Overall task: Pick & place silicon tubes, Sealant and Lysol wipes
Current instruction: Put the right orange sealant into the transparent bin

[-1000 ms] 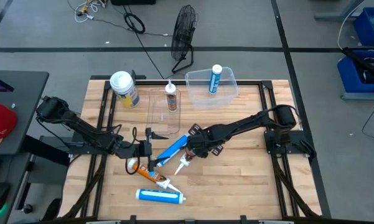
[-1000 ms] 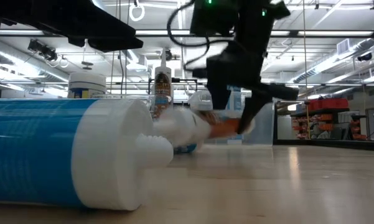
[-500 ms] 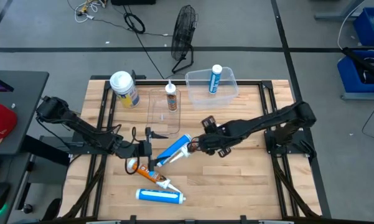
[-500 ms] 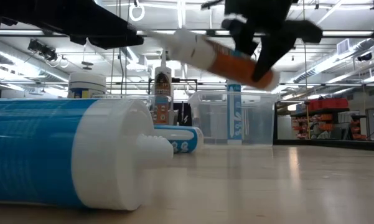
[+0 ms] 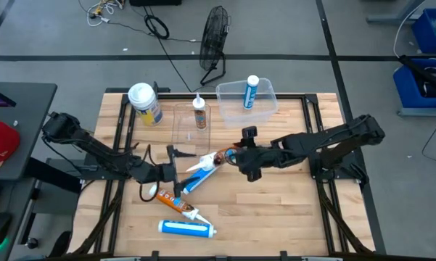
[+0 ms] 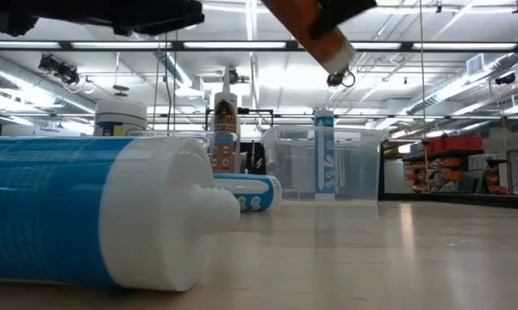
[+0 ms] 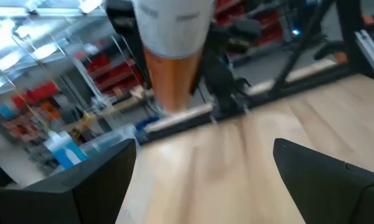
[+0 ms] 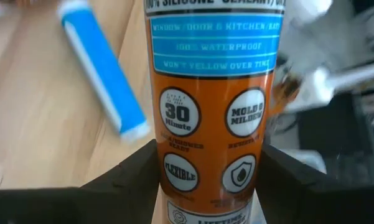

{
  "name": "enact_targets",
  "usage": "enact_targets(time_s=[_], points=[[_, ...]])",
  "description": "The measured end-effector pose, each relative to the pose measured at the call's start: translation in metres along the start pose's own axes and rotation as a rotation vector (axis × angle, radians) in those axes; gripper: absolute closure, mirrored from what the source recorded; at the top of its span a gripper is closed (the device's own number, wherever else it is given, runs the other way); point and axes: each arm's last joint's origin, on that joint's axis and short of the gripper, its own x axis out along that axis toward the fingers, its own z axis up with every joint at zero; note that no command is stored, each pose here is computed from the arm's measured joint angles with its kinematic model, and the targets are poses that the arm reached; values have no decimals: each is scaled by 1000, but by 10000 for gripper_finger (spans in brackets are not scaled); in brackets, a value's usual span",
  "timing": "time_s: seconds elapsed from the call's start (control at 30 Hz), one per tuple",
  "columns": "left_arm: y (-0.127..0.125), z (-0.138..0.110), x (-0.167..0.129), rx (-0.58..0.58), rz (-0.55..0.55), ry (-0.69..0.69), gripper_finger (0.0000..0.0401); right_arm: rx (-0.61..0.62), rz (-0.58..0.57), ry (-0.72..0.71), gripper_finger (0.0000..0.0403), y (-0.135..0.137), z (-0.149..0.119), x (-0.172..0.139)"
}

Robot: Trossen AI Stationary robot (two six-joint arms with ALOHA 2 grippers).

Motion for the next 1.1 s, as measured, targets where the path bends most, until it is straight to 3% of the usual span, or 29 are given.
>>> enact_targets(time_s=[0.2,0.5,0.67,0.87,1.1], points=[[12,20,-1,-9,75,-196,16,-4,-24,-201,186,-12,19,4],[25,32,9,-55,-2,-352,16,34,6,-372,186,-31,30,15],[35,47,17,-39,40,-392,16,25,46,-356,186,-32,28,31],[40,55,29,-28,-11,-370,16,6,54,-348,186,-27,29,50],[39,55,30,-24,-19,-357,20,3,47,-358,186,-28,30,52]])
